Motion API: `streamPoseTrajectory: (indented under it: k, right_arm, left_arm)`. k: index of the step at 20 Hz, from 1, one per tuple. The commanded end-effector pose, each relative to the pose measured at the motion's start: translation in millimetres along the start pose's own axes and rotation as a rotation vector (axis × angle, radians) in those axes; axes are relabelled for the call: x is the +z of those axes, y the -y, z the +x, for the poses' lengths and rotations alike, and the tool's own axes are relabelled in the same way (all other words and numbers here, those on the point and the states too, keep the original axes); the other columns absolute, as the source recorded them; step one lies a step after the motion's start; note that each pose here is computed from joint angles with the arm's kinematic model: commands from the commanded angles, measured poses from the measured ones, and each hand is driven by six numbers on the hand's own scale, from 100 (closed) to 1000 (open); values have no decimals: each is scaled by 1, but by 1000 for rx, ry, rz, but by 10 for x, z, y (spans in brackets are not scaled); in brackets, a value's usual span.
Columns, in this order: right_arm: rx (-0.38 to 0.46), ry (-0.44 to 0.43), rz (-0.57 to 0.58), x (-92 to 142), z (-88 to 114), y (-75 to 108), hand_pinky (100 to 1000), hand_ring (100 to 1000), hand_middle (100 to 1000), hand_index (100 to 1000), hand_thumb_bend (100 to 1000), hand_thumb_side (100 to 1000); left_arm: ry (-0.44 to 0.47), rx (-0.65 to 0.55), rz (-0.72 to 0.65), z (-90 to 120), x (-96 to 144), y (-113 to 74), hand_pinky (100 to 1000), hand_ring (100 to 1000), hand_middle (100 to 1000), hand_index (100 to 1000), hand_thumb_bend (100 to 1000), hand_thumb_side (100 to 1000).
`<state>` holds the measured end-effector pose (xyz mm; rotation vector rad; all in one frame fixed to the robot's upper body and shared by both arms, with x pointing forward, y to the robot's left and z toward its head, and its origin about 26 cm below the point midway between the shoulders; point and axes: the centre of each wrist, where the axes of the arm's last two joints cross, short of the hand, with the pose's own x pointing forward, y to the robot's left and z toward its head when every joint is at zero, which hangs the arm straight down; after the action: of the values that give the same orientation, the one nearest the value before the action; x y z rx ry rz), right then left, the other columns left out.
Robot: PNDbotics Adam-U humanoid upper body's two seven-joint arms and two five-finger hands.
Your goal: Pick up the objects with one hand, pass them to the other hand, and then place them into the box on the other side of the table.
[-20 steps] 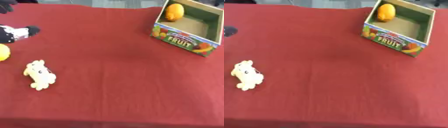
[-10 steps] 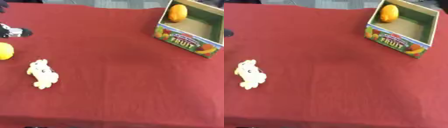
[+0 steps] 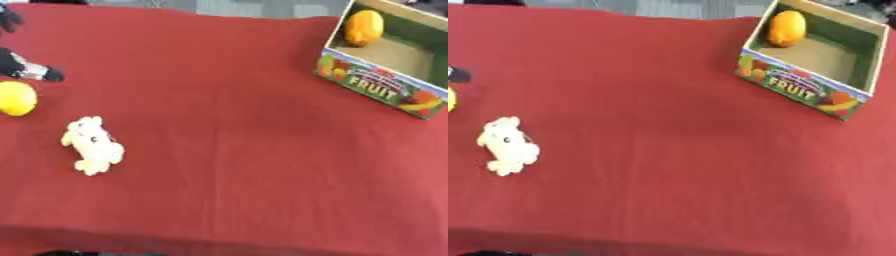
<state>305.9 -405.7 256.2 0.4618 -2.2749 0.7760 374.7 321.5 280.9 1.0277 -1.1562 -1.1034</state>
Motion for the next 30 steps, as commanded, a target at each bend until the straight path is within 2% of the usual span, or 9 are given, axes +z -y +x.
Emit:
streamPoseTrajectory:
  k: [1, 7, 17, 20, 21, 26, 30]
  right_arm:
    - [62, 5, -33, 74, 245, 125, 963, 1000, 830, 969, 100, 527]
    - [97, -32, -128, 357, 303, 180, 961, 1000, 823, 967, 100, 524]
    - [97, -95, -288, 720, 264, 172, 963, 1000, 823, 976, 100, 526]
    - [111, -118, -330, 742, 258, 250, 964, 1000, 823, 976, 100, 552]
    - [116, -127, -341, 741, 251, 285, 964, 1000, 822, 976, 100, 527]
    - [131, -158, -361, 736, 202, 393, 964, 1000, 820, 975, 100, 528]
    - [136, -175, -370, 791, 166, 402, 964, 1000, 818, 975, 100, 529]
  left_arm:
    - [-36, -39, 20, -87, 58, -217, 813, 787, 744, 857, 909, 404]
    - [-105, -83, -63, -156, -7, -279, 826, 794, 753, 854, 946, 413]
    - [-223, -146, -175, -335, -23, -353, 843, 804, 764, 846, 987, 404]
    - [-241, -153, -196, -376, -11, -361, 844, 806, 766, 845, 1000, 404]
    - [-250, -158, -196, -392, -7, -365, 846, 805, 767, 841, 1000, 390]
    - [-281, -156, -218, -471, -46, -314, 845, 806, 768, 835, 984, 386]
    - [-299, -155, -235, -510, -95, -259, 838, 803, 767, 823, 933, 354]
